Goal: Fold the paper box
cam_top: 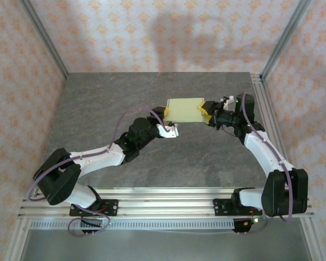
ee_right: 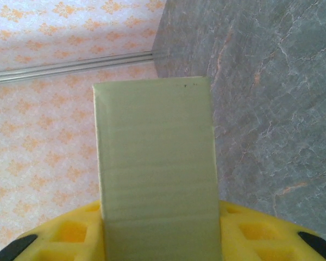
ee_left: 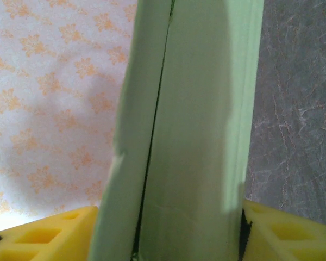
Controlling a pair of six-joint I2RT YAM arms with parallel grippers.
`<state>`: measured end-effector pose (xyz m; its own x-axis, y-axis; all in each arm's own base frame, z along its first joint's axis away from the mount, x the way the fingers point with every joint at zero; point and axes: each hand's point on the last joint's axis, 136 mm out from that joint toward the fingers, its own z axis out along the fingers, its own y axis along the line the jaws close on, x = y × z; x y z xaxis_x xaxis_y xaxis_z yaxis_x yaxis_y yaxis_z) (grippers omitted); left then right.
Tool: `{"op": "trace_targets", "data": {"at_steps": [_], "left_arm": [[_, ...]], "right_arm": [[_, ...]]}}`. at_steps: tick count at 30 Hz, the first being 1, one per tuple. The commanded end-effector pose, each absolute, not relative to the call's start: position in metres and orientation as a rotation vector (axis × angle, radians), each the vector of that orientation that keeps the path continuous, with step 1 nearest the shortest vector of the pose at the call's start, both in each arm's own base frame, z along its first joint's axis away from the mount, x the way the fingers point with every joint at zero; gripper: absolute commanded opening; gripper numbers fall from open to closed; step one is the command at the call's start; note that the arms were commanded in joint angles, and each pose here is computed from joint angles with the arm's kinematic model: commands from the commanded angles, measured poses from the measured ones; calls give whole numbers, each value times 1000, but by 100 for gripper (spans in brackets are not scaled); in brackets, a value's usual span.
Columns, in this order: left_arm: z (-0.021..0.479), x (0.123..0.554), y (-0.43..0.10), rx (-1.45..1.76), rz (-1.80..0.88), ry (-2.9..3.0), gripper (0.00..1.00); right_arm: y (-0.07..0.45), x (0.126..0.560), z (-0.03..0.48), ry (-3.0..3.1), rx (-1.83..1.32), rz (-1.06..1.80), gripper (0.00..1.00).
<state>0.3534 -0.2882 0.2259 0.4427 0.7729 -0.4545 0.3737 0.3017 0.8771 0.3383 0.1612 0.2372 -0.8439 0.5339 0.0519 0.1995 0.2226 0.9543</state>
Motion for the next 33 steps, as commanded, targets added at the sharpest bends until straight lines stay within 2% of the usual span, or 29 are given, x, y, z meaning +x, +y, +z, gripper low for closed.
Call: {"op": "trace_targets", "data": {"at_steps": [1,7,13,15,20,22,26,33], "left_arm": [[240,354,-290,1280,382,1122,58],[235,354,-290,1301,388,1133,49],[232,353,-290,1320,379,1143,33],[230,352,-291,1332,366,1151,33],[216,348,-293,1367,290,1221,34],[209,347,-293,1374,264,1270,34],[193,344,-286,1391,211,1375,34],[170,324,-267,1359,16,1627,34]], "right_arm": [[164,328,243,2225,669,1707,41],[164,328,244,2223,676,1712,41],[162,329,245,2213,689,1697,42],[161,331,247,2198,689,1679,48],[156,335,256,2160,654,1623,76],[155,335,255,2166,653,1601,83],[141,334,238,2223,687,1448,89],[96,316,230,2315,502,954,90]]}}
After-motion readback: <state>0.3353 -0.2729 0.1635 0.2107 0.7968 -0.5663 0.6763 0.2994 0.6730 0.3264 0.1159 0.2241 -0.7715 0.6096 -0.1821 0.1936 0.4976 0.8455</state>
